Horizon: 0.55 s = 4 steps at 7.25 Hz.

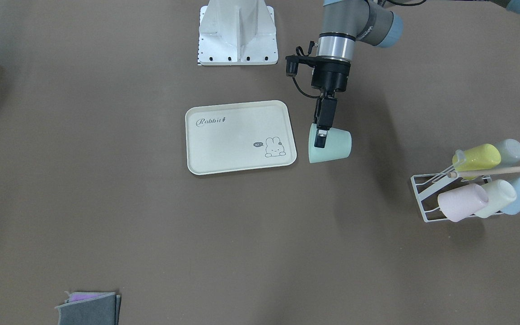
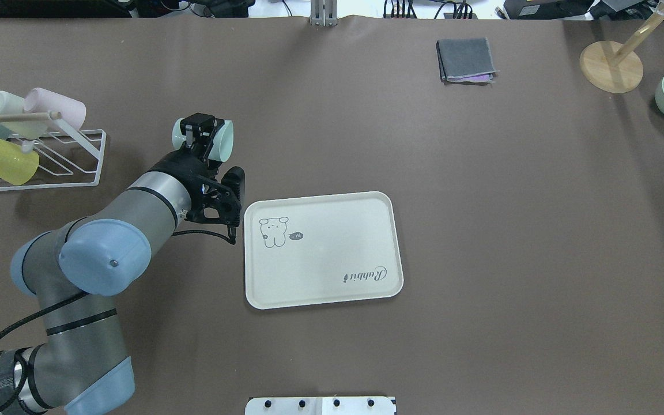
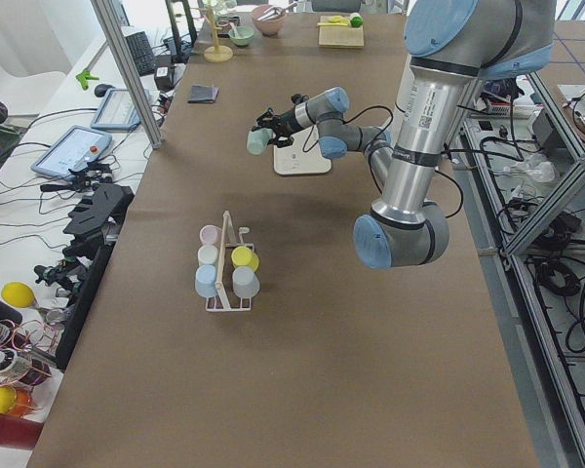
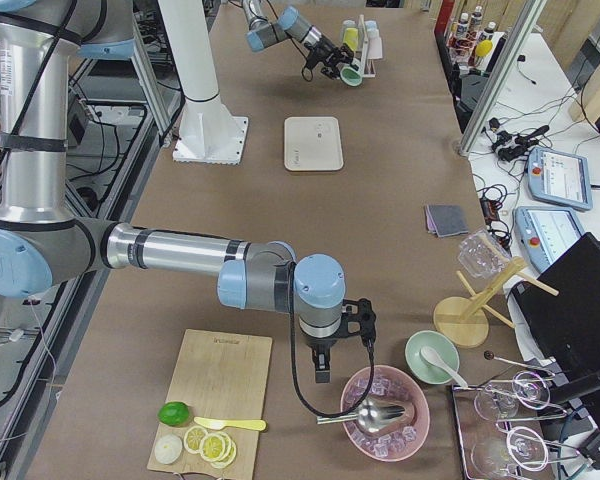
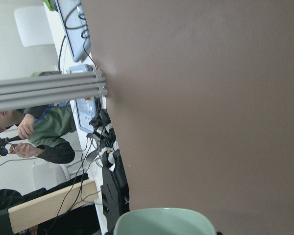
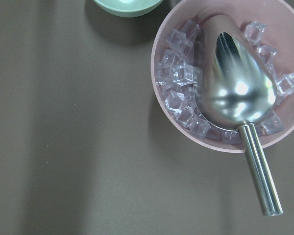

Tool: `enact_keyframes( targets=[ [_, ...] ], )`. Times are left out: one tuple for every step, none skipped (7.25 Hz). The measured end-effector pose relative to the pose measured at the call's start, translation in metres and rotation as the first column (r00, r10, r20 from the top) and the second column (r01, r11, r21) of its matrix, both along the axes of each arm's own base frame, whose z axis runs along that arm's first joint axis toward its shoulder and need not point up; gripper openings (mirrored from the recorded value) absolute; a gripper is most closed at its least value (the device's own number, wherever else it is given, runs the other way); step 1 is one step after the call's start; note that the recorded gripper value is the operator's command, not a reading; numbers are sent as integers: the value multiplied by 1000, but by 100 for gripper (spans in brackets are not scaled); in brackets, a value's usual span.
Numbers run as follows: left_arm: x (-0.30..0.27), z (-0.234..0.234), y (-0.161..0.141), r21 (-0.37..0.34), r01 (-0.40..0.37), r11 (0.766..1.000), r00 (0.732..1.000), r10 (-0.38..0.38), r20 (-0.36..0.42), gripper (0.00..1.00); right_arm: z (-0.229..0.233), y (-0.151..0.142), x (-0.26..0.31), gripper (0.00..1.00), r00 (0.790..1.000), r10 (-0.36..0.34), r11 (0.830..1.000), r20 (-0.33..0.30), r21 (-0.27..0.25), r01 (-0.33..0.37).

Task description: Pick up and place green cup on tray

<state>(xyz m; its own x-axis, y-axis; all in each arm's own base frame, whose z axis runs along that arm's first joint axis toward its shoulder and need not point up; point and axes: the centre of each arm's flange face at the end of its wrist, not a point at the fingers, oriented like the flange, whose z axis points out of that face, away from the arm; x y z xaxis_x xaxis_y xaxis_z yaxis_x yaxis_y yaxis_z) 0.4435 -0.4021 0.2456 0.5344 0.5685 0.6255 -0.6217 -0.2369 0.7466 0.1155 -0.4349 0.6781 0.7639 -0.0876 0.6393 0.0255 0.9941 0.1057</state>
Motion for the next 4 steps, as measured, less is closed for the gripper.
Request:
enact_keyframes(
  targets=[
    [12, 7, 2, -7, -62, 998, 989, 61, -132, 42, 1, -1, 0, 100, 1000, -3, 1000, -14, -1, 3],
    [22, 13, 4, -19, -111, 994, 963, 103, -250, 42, 1, -3, -5, 100, 1000, -16, 1000, -21, -2, 16],
    [34, 15, 7, -50, -170, 984, 919, 140, -367, 42, 5, -6, -16, 100, 999, -43, 999, -30, -10, 43],
    [45, 10, 12, -84, -249, 965, 861, 181, -476, 42, 14, -7, -27, 100, 997, -71, 997, -39, -29, 70]
  ],
)
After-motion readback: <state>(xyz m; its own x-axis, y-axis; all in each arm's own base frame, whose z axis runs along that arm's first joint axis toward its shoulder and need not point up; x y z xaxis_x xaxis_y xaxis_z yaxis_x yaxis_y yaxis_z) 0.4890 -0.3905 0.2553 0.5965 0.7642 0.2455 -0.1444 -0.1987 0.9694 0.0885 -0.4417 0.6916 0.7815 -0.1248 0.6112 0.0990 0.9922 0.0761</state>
